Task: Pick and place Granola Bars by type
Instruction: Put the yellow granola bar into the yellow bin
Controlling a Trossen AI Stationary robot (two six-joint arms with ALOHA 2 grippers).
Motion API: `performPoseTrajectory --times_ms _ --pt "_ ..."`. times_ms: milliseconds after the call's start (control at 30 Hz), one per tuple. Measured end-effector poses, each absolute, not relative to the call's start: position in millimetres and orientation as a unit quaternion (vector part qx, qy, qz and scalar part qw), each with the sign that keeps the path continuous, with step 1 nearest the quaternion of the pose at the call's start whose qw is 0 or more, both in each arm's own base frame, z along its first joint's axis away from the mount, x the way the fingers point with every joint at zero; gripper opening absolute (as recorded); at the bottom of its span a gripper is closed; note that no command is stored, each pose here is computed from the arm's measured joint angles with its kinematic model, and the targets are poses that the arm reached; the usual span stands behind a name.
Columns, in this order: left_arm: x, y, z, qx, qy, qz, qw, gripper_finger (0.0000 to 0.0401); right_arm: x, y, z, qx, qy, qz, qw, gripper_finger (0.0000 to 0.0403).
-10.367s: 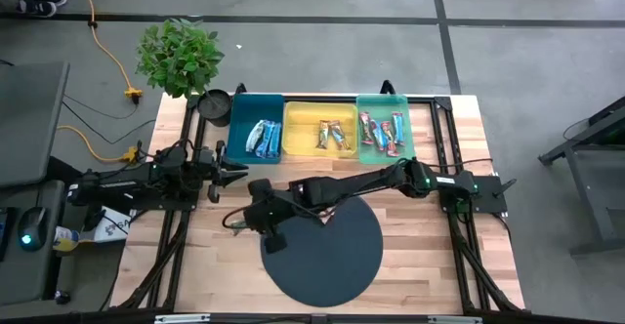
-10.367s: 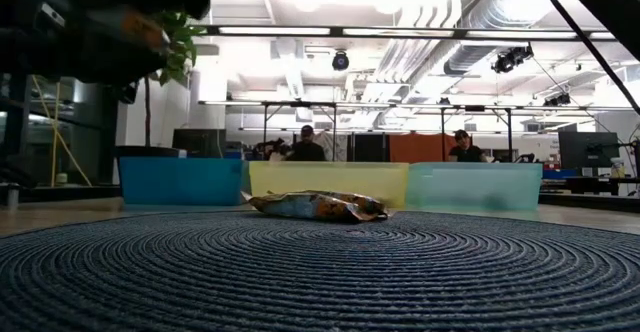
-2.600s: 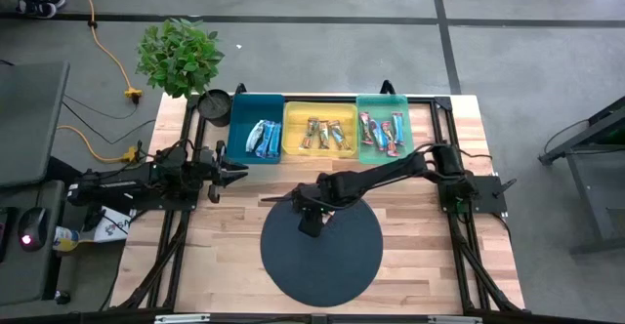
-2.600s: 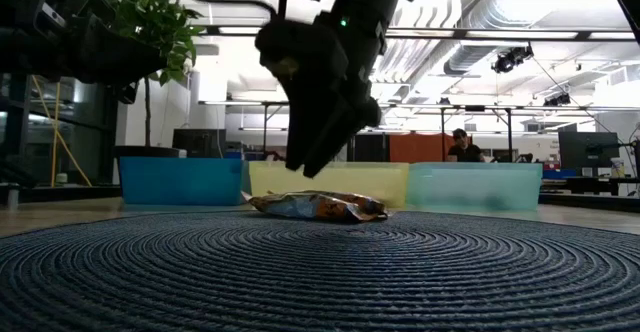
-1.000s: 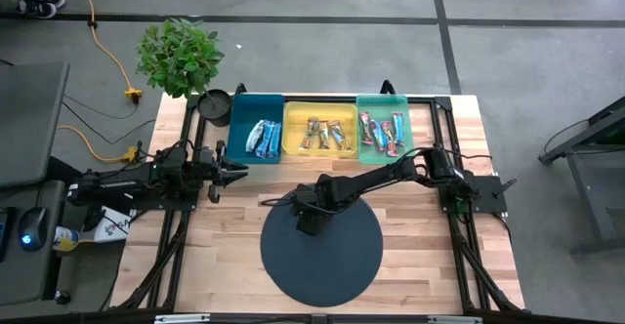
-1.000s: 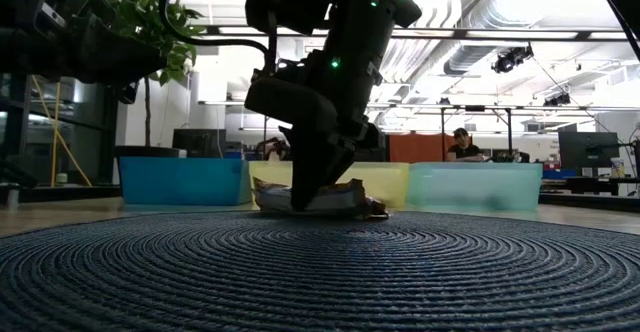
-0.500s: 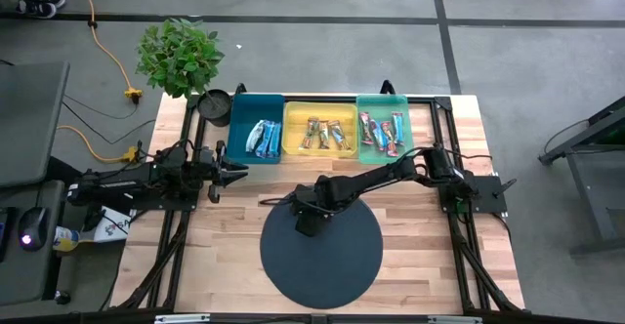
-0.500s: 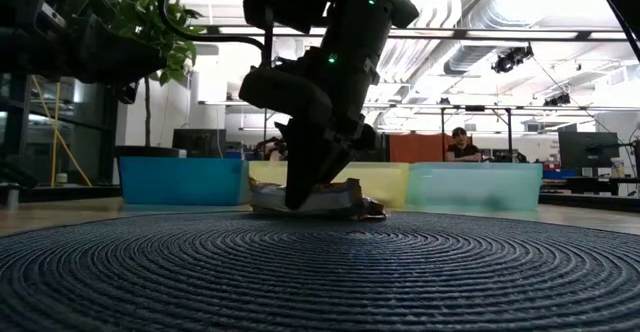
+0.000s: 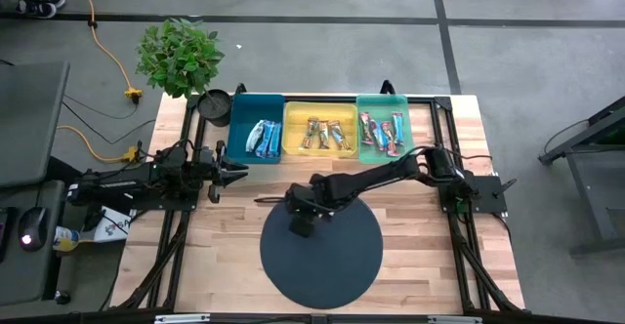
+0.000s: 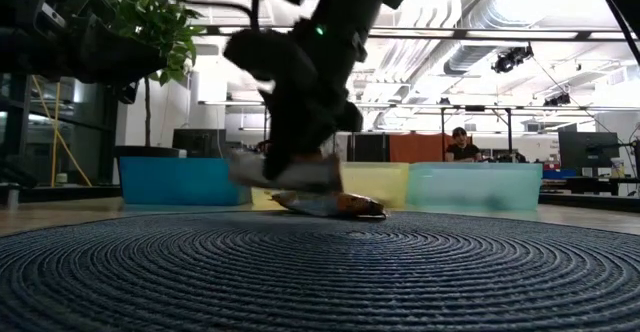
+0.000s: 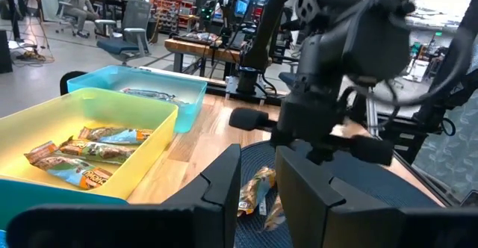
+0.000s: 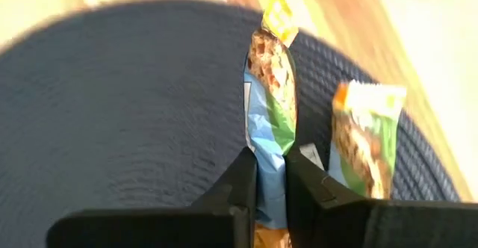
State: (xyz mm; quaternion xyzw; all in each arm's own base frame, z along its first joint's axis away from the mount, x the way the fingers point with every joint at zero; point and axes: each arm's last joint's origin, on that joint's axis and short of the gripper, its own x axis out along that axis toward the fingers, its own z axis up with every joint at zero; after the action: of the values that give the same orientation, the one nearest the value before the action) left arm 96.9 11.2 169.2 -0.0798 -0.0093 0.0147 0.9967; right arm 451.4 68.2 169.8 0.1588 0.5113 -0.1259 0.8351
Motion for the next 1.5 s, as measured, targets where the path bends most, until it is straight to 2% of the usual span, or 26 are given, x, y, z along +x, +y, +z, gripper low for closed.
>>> performPoseTrajectory --times_ms 233,500,833,1033,1500 --pt "96.9 11.2 169.1 -0.080 -0.009 0.015 0.997 0.0082 467.9 72.8 207.8 0.136 0.461 -0.094 0.872 0.0034" --pt "96.9 11.2 169.1 -0.080 -0.009 0.015 0.997 0.0082 481.6 81.8 270.8 0.101 0.376 -0.080 0.917 0.0025" --pt "96.9 11.2 169.1 -0.080 -0.009 0.015 0.997 0.0082 476.6 80.0 346.8 0.058 0.308 -0.083 0.946 0.0025" --pt "96.9 11.2 169.2 -0.080 -0.009 0.015 0.997 0.0082 452.3 73.1 385.3 0.036 0.278 -0.113 0.953 0.0030" --pt "96.9 11.2 169.2 -0.080 -0.009 0.016 0.997 0.0082 350.6 75.8 490.8 -0.004 0.139 -0.208 0.968 0.0029"
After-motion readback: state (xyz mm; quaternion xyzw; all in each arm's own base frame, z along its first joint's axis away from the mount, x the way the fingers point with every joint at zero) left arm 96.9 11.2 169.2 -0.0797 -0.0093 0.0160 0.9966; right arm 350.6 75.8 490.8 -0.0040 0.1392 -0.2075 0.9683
